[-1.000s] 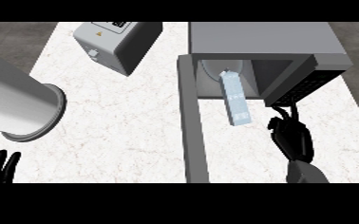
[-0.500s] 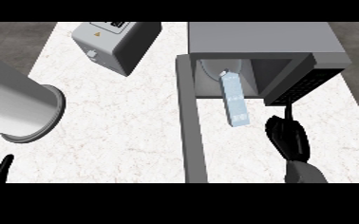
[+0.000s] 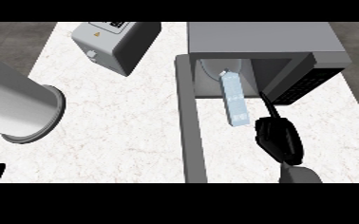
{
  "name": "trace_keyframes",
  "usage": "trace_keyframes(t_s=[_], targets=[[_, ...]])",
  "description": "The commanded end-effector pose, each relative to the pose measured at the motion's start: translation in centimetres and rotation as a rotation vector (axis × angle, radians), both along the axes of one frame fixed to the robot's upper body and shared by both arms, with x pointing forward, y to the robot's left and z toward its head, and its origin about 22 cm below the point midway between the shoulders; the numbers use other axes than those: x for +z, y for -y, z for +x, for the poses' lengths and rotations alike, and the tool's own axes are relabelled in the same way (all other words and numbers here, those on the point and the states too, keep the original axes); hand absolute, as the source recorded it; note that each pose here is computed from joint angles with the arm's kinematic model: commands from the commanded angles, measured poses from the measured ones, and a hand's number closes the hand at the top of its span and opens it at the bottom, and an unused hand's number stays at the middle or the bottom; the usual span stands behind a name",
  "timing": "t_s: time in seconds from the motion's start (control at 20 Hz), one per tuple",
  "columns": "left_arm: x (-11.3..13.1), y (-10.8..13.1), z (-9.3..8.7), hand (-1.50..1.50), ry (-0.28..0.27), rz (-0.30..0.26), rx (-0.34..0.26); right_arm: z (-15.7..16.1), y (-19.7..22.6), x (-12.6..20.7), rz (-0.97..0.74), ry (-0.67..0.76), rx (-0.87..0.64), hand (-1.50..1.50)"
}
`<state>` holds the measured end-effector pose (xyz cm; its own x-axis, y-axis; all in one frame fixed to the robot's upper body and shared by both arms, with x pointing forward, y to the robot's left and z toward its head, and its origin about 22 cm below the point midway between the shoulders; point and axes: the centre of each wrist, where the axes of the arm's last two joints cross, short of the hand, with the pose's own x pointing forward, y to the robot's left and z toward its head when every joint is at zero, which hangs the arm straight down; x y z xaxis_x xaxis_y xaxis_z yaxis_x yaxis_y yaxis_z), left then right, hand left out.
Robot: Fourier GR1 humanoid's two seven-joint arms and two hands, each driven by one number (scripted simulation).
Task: Pick up the milk, place it into the microwave and close the microwave
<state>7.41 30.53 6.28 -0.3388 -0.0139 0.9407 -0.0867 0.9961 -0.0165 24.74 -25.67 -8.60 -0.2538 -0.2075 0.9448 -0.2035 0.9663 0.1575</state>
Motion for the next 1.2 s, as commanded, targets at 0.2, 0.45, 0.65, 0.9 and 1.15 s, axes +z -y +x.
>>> trace_keyframes(t_s=[0.2,0.45,0.65,0.9,1.15], targets=[[0.0,-0.5,0.2,-1.50,-0.001,-0.028,-0.022,-3.1,-4.3,6.9,0.031,-0.004,0.010,1.50],[-1.4,-1.2,-1.8,-1.50,-0.013,-0.018,-0.002,-4.1,-5.9,8.5,0.011,-0.033,-0.045,1.50],[-0.1,-1.4,-1.4,-1.50,0.006,-0.016,0.007,-3.7,-9.2,8.5,-0.010,0.000,-0.033,1.50],[0.7,-2.5,-1.1,-1.50,-0.018,-0.002,0.018,-0.5,-11.8,11.3,-0.023,0.035,-0.088,1.50],[0.1,-5.5,-0.9,-1.50,-0.007,0.010,0.026,3.9,-11.5,10.4,-0.114,0.042,-0.192,1.50]])
